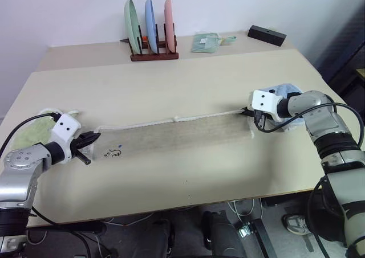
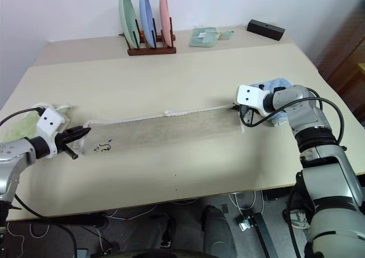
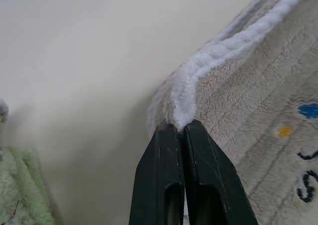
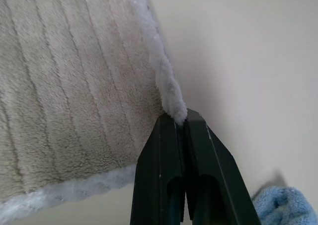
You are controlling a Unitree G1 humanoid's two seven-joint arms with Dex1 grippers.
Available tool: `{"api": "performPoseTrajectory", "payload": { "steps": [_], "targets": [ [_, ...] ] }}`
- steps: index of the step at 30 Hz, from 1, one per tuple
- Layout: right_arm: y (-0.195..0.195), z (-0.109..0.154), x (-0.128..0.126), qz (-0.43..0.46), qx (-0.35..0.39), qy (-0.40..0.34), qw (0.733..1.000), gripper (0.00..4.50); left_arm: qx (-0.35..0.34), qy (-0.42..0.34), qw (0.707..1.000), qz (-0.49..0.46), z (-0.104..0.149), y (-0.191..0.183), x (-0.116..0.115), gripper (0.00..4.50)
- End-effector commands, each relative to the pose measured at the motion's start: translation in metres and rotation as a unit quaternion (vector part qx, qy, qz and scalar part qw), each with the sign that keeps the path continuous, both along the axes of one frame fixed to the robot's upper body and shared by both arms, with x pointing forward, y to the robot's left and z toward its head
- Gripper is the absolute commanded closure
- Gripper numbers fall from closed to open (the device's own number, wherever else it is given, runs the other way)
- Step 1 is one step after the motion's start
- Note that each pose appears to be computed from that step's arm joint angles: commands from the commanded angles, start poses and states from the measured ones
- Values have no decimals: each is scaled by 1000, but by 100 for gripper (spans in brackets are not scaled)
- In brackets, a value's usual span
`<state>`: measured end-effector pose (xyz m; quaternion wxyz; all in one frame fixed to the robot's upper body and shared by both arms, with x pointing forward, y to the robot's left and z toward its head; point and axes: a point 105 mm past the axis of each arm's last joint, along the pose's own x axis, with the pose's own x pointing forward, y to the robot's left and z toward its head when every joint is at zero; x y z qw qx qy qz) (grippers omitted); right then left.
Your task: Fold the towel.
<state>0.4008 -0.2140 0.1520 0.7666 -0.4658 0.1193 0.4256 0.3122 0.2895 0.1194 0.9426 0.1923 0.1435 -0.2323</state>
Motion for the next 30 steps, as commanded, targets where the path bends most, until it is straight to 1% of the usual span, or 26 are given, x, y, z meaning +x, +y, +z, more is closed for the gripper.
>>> {"api": "performPoseTrajectory", "payload": {
  "steps": [1, 3, 4, 5, 6, 8, 9, 10, 11, 12, 13, 15, 18, 20, 22, 23, 24, 25, 26, 27, 28, 30],
  "targets": [
    [1, 13, 5, 2, 1, -28, 1000, 447, -5, -20, 1000, 11, 8, 1, 6, 450],
    [-1, 13, 7, -3, 0, -29, 1000, 447, -22, -18, 999, 21, 7, 3, 8, 450],
    [-2, 13, 7, -9, 1, -30, 1000, 449, -27, -20, 999, 28, 7, 4, 9, 421],
    [-5, 14, 8, -19, 4, -28, 999, 423, -32, -24, 999, 37, 7, 5, 10, 386],
    [-7, 14, 9, -24, 3, -27, 999, 391, -35, -28, 998, 43, 8, 6, 11, 356],
    [-14, 17, 9, -35, -8, -40, 999, 317, -23, -45, 997, 56, 11, 8, 15, 265],
    [-18, 20, 8, -43, -8, -46, 998, 263, -27, -61, 996, 65, 15, 9, 17, 212],
    [-22, 23, 7, -50, -5, -50, 997, 209, -41, -79, 993, 78, 20, 10, 19, 155],
    [-28, 27, 5, -61, 0, -56, 997, 169, -74, -105, 987, 99, 30, 13, 20, 113],
    [-32, 30, 2, -69, 4, -62, 996, 169, -97, -125, 980, 119, 37, 17, 20, 113],
    [-38, 34, -2, -78, 10, -71, 994, 169, -103, -137, 975, 142, 40, 22, 20, 113],
    [-46, 41, -11, -96, 36, -78, 992, 169, -96, -151, 968, 173, 42, 29, 19, 113],
    [-50, 50, -30, -123, 127, -48, 983, 169, -79, -168, 964, 188, 44, 30, 15, 113],
    [-49, 52, -36, -130, 150, -35, 979, 169, -75, -171, 964, 190, 45, 29, 14, 113],
    [-48, 52, -38, -135, 153, -32, 978, 169, -75, -171, 964, 191, 45, 29, 14, 113],
    [-39, 49, -53, -152, 253, 12, 956, 142, -75, -175, 974, 126, 49, 1, 14, 109],
    [-26, 40, -70, -156, 335, 65, 927, 112, -89, -171, 979, 64, 52, -29, 13, 108],
    [-17, 33, -85, -158, 384, 106, 903, 80, -100, -168, 981, 21, 53, -50, 10, 108],
    [-6, 23, -100, -164, 423, 153, 878, 32, -117, -161, 980, -20, 54, -71, 8, 108],
    [0, 18, -108, -171, 440, 176, 864, 2, -128, -157, 979, -37, 55, -80, 7, 108],
    [3, 16, -114, -178, 448, 190, 855, 2, -133, -154, 978, -46, 55, -86, 6, 108],
    [15, -8, -137, -200, 468, 251, 823, 2, -132, -134, 971, -144, 51, -132, -5, 108]
  ]
}}
